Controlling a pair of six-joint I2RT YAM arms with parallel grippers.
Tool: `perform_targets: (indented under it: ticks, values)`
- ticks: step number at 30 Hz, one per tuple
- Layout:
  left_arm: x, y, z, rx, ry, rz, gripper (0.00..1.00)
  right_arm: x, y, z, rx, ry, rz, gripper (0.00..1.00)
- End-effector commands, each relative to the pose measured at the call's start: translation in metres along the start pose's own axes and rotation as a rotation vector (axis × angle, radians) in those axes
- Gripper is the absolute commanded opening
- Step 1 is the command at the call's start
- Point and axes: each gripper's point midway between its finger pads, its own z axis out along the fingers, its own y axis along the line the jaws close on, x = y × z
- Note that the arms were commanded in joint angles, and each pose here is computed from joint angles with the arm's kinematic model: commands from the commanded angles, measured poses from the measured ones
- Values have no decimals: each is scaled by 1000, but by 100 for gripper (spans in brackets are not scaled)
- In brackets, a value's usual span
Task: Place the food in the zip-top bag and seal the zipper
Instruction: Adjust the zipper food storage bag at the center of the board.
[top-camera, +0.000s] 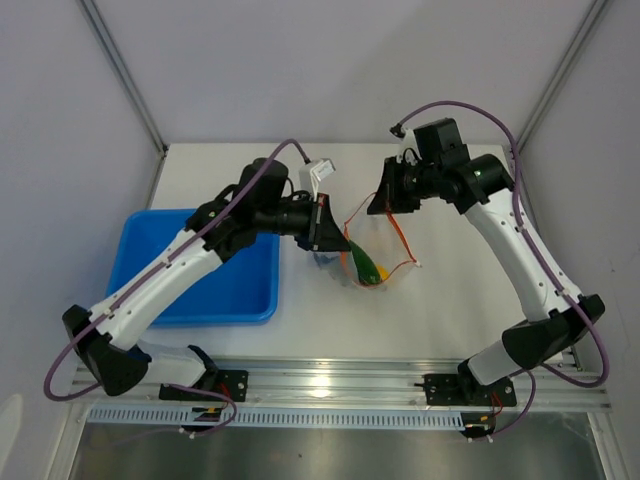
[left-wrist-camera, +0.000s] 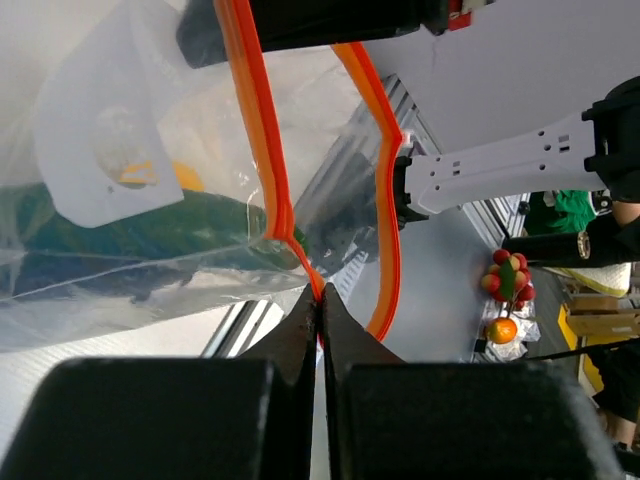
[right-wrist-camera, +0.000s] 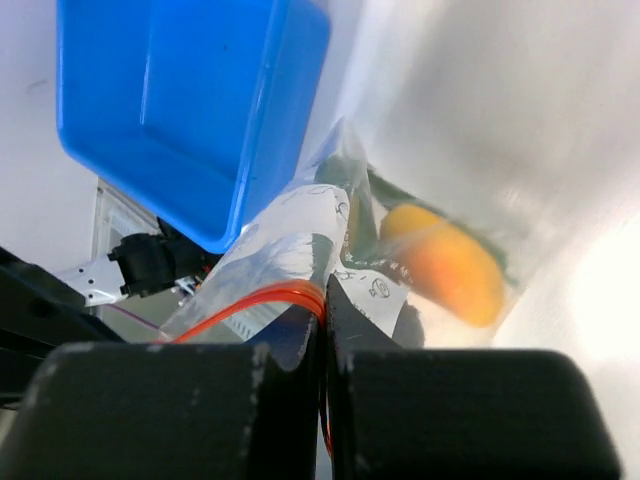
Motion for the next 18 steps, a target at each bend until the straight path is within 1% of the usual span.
perform_targets:
  ticks: [1,3,4,5,6,7,10,12,15,16,18]
  values:
    - [19,22,0,-26,56,-117,1,28,-29,29,-3,109,87,0]
    - [46,39,12,-28,146,-211,1,53,-42,51,21,233,133,0]
    - [50,42,15,-24,152,-223,1,62,-46,59,38,278,129,0]
    - [51,41,15,-13,144,-219,1,65,-42,62,59,277,72,0]
    - [53,41,15,-9,134,-216,1,64,-40,62,65,267,50,0]
    - [46,38,13,0,103,-192,1,60,-35,58,55,244,30,0]
    - [38,31,5,5,66,-150,0,50,-28,54,20,208,35,0]
    - [40,31,6,-1,87,-163,1,51,-24,56,-13,222,42,0]
    - [37,29,7,6,90,-179,1,51,-20,55,-35,222,30,13]
    - [36,30,7,-1,83,-190,1,49,-19,53,-38,215,25,22]
    - [33,29,4,-17,72,-199,1,43,-14,47,-54,179,3,32]
